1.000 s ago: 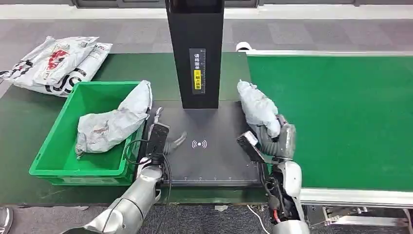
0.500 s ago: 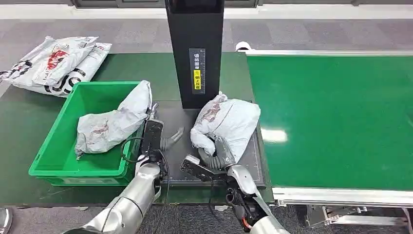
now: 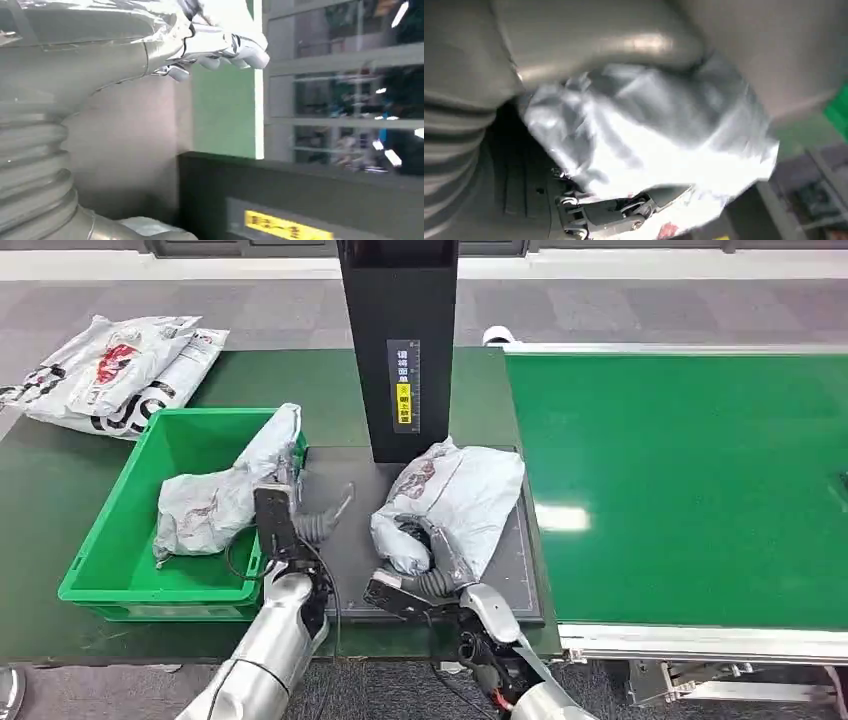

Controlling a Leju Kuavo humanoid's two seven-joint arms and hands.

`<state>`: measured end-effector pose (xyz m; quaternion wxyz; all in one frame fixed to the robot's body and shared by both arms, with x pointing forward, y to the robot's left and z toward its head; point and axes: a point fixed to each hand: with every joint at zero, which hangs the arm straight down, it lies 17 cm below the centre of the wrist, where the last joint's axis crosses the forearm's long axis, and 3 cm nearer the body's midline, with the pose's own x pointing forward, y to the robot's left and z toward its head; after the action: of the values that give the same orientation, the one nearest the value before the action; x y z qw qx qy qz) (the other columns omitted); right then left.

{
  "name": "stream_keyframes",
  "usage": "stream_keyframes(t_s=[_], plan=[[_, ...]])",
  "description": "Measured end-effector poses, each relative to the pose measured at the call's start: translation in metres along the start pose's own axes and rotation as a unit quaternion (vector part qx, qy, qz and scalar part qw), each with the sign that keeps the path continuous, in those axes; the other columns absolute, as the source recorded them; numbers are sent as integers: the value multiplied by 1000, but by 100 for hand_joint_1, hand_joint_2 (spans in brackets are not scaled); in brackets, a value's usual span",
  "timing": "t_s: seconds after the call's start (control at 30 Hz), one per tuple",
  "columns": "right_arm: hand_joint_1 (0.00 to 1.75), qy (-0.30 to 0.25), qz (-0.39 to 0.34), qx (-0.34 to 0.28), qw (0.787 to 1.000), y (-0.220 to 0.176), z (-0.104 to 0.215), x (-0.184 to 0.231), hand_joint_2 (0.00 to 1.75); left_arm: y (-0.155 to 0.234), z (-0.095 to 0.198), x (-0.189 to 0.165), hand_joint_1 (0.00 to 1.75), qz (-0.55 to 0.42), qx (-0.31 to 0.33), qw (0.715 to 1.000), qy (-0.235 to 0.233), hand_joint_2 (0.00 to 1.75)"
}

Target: Moved the parcel from conveyor to table for the left to box.

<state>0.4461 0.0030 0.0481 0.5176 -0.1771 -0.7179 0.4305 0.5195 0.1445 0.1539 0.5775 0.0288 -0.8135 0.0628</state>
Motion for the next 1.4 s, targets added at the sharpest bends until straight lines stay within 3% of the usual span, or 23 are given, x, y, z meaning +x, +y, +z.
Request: stream_keyframes(t_s=[0.17,0.4,0.43,0.63,0.8,0.9,1.07,1.17,1.2,1.23,1.27,1.4], plan=[[0,-3,-73,-93,993,-45,-4,-9,175,-6,1,19,0,7,-19,999,-31,175],[0,-1,-168,-218,961,-114,-3,-34,175,-39,13,27,0,-19,-80,995,-53,175],[0,2,-182,-233,955,-122,-2,-37,0,-46,15,28,0,-18,-94,994,-55,175],[0,7,-265,-263,928,-142,4,-50,0,-83,35,21,0,-43,-175,982,-59,175],[0,7,-342,-260,903,-147,4,-60,0,-124,73,-27,0,-147,-296,943,-27,175],[0,10,-353,-259,899,-149,6,-67,0,-134,95,-48,0,-172,-332,927,-6,175],[0,13,-352,-264,898,-153,7,-73,0,-134,103,-63,0,-198,-351,915,9,175],[0,18,-354,-271,895,-155,9,-78,0,-143,124,-85,0,-261,-409,874,29,175],[0,20,-353,-272,895,-156,9,-80,0,-144,133,-95,10,-288,-433,853,42,175],[0,22,-354,-275,894,-157,11,-83,0,-145,144,-107,169,-318,-455,830,56,175],[0,23,-355,-274,894,-157,11,-84,0,-144,150,-114,175,-341,-468,813,62,175],[0,23,-355,-274,894,-157,11,-85,0,-144,151,-115,175,-346,-470,809,63,175]])
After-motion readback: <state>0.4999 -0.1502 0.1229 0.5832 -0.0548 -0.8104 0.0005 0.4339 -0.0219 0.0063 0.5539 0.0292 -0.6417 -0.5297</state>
